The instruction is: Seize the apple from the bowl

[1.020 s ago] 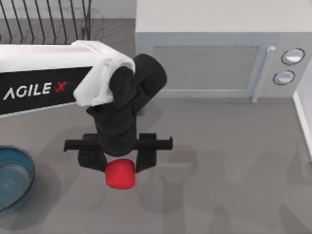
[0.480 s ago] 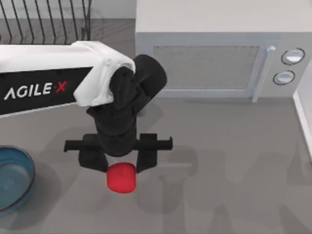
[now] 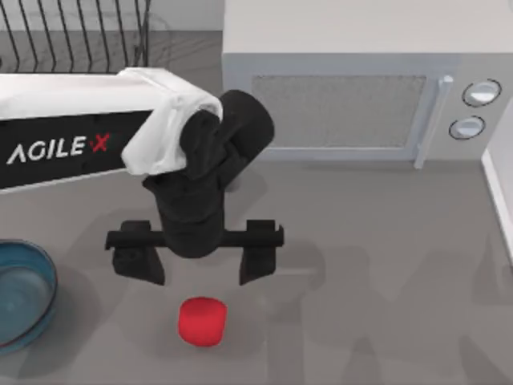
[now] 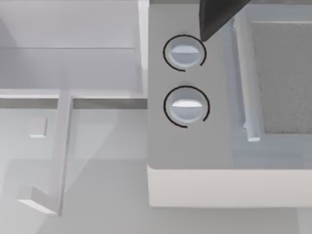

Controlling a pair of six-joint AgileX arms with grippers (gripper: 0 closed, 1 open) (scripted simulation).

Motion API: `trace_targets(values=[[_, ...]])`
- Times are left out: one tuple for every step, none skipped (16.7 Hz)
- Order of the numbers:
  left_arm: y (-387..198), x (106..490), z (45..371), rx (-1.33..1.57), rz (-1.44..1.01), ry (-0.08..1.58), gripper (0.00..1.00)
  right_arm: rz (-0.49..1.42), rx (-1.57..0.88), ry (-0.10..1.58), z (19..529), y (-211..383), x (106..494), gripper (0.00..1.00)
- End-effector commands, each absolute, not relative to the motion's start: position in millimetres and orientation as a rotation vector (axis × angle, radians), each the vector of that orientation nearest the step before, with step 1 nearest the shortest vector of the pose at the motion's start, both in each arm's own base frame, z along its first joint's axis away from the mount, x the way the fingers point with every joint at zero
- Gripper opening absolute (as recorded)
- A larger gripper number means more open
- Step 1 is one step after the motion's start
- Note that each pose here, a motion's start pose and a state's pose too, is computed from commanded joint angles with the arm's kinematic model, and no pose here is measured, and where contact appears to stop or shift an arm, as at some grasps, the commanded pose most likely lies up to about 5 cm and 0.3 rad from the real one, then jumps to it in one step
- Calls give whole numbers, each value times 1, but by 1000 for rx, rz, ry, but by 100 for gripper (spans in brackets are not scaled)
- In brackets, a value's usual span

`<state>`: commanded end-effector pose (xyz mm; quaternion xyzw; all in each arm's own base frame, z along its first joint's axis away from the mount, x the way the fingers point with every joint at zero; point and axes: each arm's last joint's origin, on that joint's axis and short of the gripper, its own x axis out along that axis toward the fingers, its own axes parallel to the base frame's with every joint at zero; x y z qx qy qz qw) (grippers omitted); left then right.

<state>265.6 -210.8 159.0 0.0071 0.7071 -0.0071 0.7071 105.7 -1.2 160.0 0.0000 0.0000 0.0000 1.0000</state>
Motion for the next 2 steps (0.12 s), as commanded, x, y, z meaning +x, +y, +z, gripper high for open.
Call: trace_targets(values=[[-211,266,159,16,-16,1571,100,0,0,0,160,-1,106,100],[-211,266,159,16,-16,1571,100,0,0,0,160,-1,106,100]])
